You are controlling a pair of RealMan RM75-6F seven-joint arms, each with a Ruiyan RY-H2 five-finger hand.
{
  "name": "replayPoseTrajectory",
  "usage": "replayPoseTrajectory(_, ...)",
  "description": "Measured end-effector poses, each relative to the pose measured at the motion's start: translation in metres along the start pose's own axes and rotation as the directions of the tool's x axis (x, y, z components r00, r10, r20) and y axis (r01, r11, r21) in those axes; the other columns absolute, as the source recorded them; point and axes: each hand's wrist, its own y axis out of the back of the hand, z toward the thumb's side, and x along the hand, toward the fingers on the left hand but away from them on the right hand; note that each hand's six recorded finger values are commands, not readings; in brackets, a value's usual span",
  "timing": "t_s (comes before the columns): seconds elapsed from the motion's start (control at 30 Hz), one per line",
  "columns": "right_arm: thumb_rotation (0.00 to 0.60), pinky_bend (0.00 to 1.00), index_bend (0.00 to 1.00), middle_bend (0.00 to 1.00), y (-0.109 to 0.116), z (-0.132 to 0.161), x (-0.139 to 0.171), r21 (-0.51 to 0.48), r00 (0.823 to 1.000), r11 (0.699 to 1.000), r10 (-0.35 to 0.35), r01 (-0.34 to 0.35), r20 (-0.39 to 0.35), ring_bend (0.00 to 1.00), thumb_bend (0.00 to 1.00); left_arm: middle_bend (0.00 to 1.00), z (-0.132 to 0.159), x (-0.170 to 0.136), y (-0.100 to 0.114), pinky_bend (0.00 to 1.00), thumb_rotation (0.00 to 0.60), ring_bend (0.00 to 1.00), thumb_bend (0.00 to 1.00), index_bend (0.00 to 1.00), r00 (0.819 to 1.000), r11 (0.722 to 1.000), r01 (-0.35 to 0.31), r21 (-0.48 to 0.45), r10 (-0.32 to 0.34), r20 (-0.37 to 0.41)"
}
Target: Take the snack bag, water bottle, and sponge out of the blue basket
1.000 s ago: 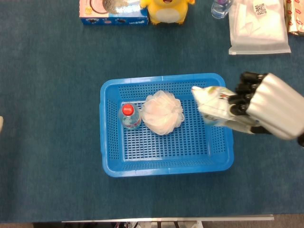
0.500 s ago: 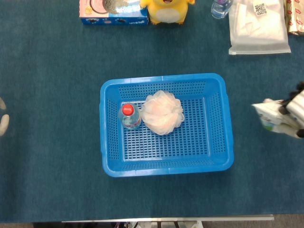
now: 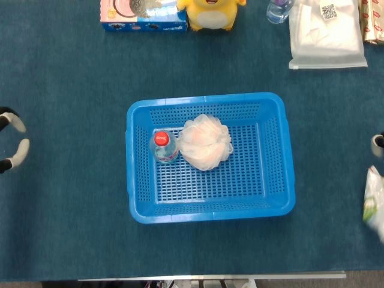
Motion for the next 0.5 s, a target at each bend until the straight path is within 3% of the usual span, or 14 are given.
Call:
replayPoseTrajectory(0.1,0.600,0.58,0.10,0.23,0.005,0.001,-0.001,0.002,1.000,1.000,-0.001,0.001,-0.002,0.35,0.00,0.32,0.009,0.005,0.001,0.47,0.600,0.31,0.32,0.45,0.999,0.999,0.019,-0.045,-0.018,0.031)
replayPoseTrajectory(0.27,0.600,0.58,0.09,0.22,0.020,-0.001,-0.007,-0.003,0.994,0.994,-0.111,0.111,0.007,0.35,0.00,0.32,0.030,0.016,0.003,0.47,0.600,0.31,0.32,0.42,0.994,0.990,0.059,-0.130,-0.046,0.102)
replayPoseTrajectory(0.43,0.600,0.58,0.09,0.24,0.035,-0.009,-0.015,0.006,0.962,0.962,-0.272,0.272,0.028,0.34,0.00,0.31,0.054,0.028,-0.001,0.44,0.600,0.27,0.32,0.38,0.976,0.972,0.147,-0.182,-0.113,0.188)
replayPoseTrajectory(0.5,0.600,0.58,0.09,0.25,0.037,-0.013,-0.019,0.014,0.955,0.955,-0.296,0.296,0.031,0.34,0.00,0.31,0.064,0.032,-0.003,0.42,0.600,0.25,0.32,0.36,0.965,0.963,0.186,-0.197,-0.142,0.219)
